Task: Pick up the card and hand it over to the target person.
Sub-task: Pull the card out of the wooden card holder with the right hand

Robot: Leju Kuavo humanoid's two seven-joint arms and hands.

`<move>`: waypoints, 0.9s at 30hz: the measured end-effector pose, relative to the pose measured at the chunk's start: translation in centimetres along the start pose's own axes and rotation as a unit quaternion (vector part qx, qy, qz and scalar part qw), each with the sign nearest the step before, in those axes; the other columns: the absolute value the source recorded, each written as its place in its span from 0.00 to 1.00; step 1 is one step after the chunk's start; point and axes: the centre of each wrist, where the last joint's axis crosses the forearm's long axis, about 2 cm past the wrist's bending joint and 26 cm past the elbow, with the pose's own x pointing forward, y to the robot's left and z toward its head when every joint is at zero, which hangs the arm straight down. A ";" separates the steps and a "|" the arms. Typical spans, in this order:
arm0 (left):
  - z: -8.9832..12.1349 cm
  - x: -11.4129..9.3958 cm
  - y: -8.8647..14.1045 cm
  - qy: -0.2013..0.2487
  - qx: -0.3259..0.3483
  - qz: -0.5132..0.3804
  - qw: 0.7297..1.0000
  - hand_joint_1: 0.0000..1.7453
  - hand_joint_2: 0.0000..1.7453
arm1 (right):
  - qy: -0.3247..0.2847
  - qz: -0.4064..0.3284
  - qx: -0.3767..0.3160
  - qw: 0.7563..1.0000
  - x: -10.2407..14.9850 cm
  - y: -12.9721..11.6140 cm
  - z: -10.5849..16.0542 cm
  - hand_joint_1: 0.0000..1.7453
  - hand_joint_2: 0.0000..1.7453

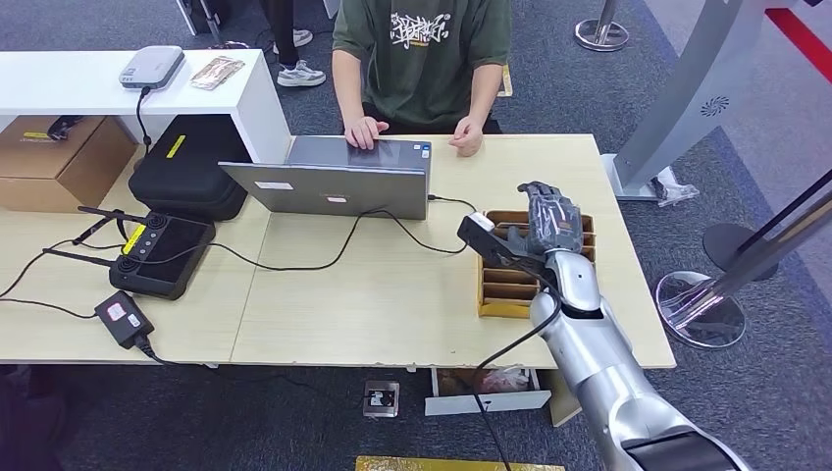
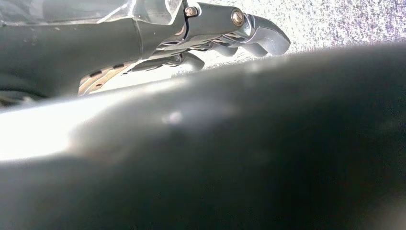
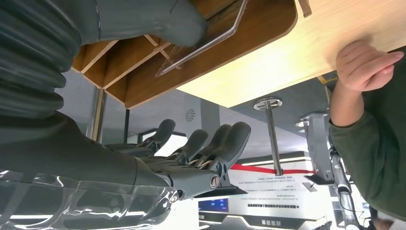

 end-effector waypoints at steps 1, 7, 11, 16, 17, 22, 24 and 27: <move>0.0 0.0 0.0 0.000 0.000 -0.001 1.000 0.00 0.00 | 0.000 0.000 0.003 1.000 0.0 0.1 0.1 0.37 1.00; 0.0 -0.1 0.0 -0.001 0.000 -0.004 1.000 0.00 0.00 | 0.004 0.002 0.018 1.000 0.0 1.1 0.8 0.52 1.00; 0.0 -0.1 -0.1 -0.002 0.000 -0.003 1.000 0.00 0.00 | 0.005 0.002 0.028 1.000 0.0 1.5 1.0 0.45 1.00; 0.0 0.0 -0.3 -0.005 0.000 -0.003 1.000 0.00 0.00 | 0.007 0.003 0.039 0.999 0.0 2.2 1.4 0.76 1.00; 0.0 0.0 -0.4 -0.004 0.000 -0.003 1.000 0.00 0.00 | 0.006 0.004 0.039 0.999 0.0 2.2 1.4 0.84 1.00; 0.1 0.0 -0.4 -0.005 0.002 -0.003 1.000 0.00 0.00 | 0.001 0.004 0.036 0.999 0.0 2.1 1.4 1.00 1.00; 0.0 -0.1 -0.2 -0.009 0.002 -0.003 1.000 0.00 0.00 | -0.001 0.005 0.032 0.999 -0.3 1.9 1.4 1.00 1.00; 0.0 -0.1 -0.2 -0.011 0.003 -0.001 1.000 0.00 0.00 | -0.014 0.003 0.005 1.000 -0.5 1.3 1.3 1.00 1.00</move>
